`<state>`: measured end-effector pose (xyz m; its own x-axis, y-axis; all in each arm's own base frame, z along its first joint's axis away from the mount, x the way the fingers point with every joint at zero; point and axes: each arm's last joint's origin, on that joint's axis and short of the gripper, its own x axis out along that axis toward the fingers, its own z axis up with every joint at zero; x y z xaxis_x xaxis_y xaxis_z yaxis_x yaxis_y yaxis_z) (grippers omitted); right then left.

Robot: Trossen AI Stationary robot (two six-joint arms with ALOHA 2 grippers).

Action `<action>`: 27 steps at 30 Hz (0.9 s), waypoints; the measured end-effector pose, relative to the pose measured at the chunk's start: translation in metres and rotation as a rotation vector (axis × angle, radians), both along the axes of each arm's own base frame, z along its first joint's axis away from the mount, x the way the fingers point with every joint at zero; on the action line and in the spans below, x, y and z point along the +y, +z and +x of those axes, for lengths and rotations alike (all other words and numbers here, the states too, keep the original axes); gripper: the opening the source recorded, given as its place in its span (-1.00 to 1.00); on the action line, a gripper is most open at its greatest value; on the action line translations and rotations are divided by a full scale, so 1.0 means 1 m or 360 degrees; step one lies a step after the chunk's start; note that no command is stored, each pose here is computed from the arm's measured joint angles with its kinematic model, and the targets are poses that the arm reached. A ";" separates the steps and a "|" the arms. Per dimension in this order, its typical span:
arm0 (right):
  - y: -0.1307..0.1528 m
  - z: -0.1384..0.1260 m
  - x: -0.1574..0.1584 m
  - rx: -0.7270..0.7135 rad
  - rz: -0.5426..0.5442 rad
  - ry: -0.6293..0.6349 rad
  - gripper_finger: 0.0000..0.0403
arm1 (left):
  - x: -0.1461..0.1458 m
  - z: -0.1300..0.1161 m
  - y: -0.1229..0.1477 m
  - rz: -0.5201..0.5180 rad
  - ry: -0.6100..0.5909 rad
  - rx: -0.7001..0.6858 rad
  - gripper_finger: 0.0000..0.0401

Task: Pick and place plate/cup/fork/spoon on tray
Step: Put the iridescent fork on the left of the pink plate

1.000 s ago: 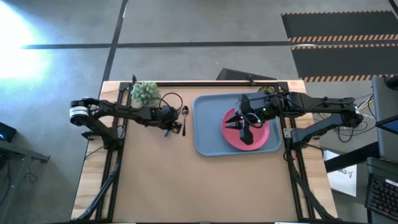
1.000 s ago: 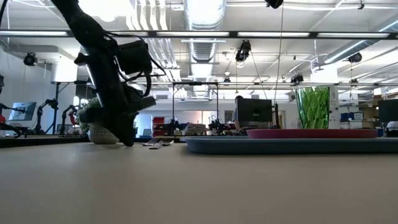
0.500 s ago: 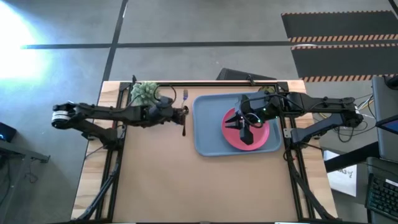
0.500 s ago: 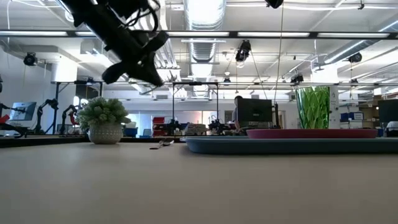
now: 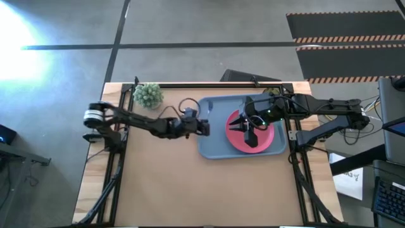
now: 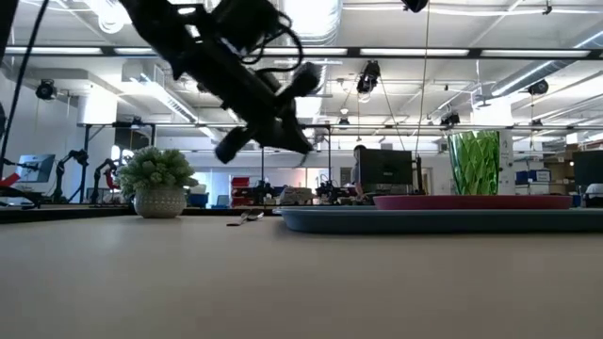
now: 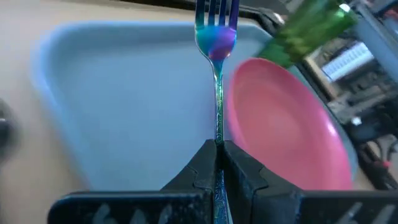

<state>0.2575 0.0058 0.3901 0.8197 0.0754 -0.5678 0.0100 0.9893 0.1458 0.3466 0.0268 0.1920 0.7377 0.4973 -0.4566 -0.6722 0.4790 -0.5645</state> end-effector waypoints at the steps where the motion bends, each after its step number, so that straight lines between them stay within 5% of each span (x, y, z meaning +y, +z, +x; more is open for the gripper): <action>1: 0.000 0.000 0.000 -0.0001 -0.0007 0.0005 -0.62 | -0.002 0.007 0.000 -0.0005 -0.0018 -0.0017 -1.00; 10: 0.000 0.000 0.001 -0.0002 0.0009 0.0077 -0.64 | -0.016 0.052 0.006 0.0001 -0.0083 -0.0047 -1.00; 27: 0.000 0.000 0.001 -0.0006 -0.0012 0.0107 -0.66 | -0.040 0.053 -0.024 -0.0200 0.0104 0.0043 -1.00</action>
